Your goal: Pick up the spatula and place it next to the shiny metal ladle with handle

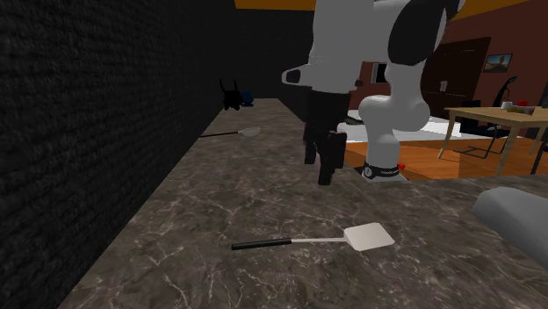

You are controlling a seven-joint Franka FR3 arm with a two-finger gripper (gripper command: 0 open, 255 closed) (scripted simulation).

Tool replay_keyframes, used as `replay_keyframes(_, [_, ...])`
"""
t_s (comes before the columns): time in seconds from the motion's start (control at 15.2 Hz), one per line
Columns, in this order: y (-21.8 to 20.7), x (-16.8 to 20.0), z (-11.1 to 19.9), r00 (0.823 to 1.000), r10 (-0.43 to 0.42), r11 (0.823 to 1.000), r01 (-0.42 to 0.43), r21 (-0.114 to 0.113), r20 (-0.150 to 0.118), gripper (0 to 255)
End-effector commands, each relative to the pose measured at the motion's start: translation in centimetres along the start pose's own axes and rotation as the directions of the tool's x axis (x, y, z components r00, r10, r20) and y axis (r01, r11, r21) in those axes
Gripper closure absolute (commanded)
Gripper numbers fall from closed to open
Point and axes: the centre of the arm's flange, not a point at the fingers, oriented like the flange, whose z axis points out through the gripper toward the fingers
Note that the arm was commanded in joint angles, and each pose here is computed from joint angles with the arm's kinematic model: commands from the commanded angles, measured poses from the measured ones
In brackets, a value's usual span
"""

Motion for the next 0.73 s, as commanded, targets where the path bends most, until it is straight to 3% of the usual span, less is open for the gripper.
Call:
replay_keyframes(0.0, [-2.0,0.5,1.5,1.000,0.018,1.000,-0.018,0.010,0.003,0])
replay_keyframes(0.33, [-7.0,2.4,4.9,0.998,0.055,0.998,-0.056,0.031,0.011,0])
replay_keyframes(0.66, [-7.2,2.4,7.1,0.998,0.056,0.998,-0.057,0.032,0.011,0])
